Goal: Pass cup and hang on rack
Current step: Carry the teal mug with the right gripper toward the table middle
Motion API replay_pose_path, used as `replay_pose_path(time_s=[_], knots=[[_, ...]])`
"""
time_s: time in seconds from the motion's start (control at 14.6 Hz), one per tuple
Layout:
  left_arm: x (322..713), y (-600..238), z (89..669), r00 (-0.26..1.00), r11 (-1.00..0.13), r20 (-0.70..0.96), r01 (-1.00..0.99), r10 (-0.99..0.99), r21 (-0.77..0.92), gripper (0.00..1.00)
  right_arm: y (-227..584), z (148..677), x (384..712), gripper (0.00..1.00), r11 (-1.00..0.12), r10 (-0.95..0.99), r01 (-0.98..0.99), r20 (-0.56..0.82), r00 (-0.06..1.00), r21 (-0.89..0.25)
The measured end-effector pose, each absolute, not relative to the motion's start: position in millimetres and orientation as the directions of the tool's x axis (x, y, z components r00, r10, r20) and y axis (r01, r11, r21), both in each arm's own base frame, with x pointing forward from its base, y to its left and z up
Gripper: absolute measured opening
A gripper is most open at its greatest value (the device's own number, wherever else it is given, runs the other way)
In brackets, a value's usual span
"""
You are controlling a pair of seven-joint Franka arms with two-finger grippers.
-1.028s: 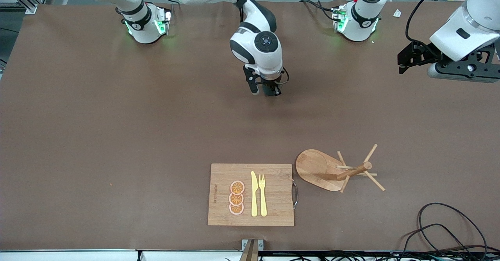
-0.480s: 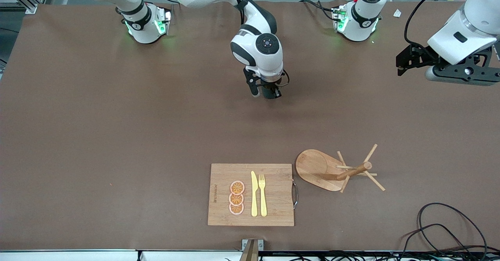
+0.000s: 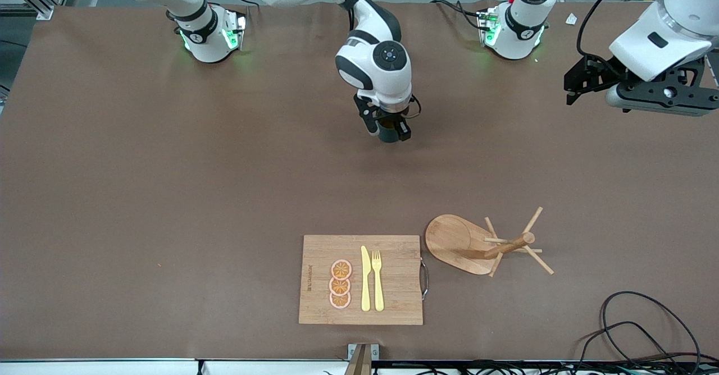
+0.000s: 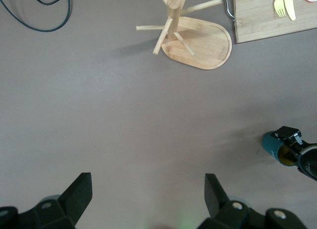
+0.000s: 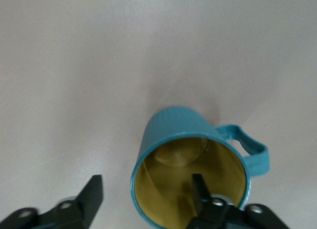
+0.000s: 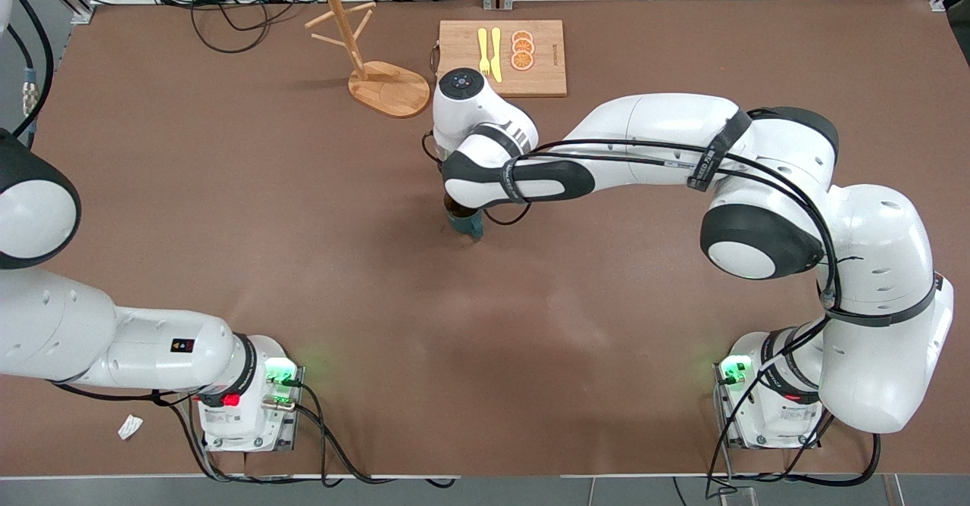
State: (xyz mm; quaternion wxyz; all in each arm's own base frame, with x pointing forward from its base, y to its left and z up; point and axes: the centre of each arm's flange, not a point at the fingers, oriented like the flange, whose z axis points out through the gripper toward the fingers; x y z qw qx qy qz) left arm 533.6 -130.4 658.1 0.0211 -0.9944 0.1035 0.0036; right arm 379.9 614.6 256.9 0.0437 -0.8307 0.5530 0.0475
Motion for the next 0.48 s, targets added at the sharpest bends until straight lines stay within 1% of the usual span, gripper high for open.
replay_pose_path(time_s=[0.07, 0.21, 0.34, 0.48], knots=[[534, -131, 658, 0.978, -0.977, -0.012, -0.207, -0.207, -0.041, 1.00, 615, 263, 382, 0.98, -0.383, -0.915, -0.923, -0.129, 0.383, -0.025], [534, -131, 657, 0.978, -0.977, -0.013, -0.207, -0.207, -0.041, 1.00, 607, 290, 394, 1.00, -0.393, -0.913, -0.919, -0.110, 0.392, -0.009], [535, -132, 654, 0.978, -0.977, -0.018, -0.209, -0.208, -0.040, 1.00, 578, 341, 414, 1.00, -0.466, -0.884, -0.884, -0.074, 0.462, 0.040], [536, -136, 652, 0.976, -0.975, -0.023, -0.217, -0.216, -0.039, 1.00, 530, 410, 435, 1.00, -0.565, -0.825, -0.820, -0.057, 0.563, 0.092]])
